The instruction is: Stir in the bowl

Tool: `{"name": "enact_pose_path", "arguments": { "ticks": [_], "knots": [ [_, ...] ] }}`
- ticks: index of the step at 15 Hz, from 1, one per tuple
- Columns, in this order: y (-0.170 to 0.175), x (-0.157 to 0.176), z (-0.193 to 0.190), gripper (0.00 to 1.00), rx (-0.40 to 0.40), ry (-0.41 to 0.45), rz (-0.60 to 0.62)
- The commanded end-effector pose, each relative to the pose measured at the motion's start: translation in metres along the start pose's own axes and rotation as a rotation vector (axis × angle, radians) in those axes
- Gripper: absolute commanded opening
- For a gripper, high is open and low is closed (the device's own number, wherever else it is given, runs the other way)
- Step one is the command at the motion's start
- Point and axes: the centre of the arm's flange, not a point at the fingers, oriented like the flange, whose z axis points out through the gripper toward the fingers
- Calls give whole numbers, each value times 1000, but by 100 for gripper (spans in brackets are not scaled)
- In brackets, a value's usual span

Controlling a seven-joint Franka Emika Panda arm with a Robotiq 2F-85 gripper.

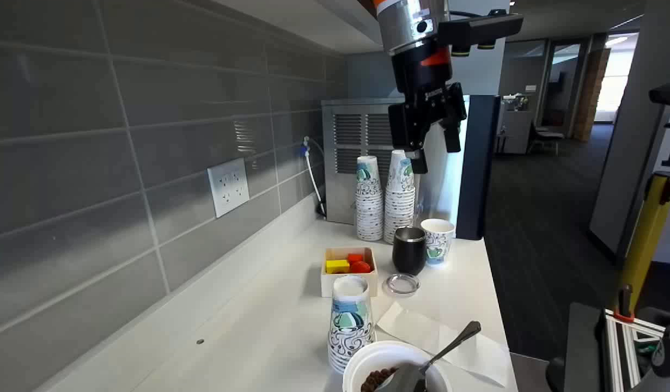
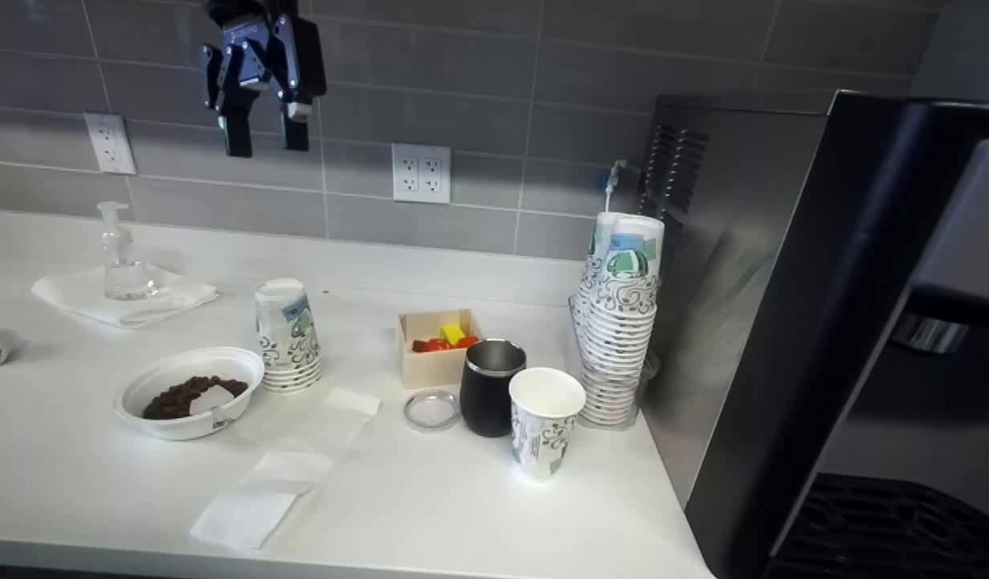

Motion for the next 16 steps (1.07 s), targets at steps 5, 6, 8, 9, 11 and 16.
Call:
{"name": "enact_pose_path", "arguments": {
  "ticks": [5, 6, 8, 9, 11, 16],
  "knots": [
    [0, 0, 0, 100, 0, 0, 0],
    [0, 0, 0, 100, 0, 0, 0],
    [0, 0, 0, 100, 0, 0, 0],
    [2, 0, 3, 100, 12, 3, -21],
    [7, -2, 10, 100, 34, 11, -71],
    [33, -3, 40, 100, 129, 87, -226]
  ]
}}
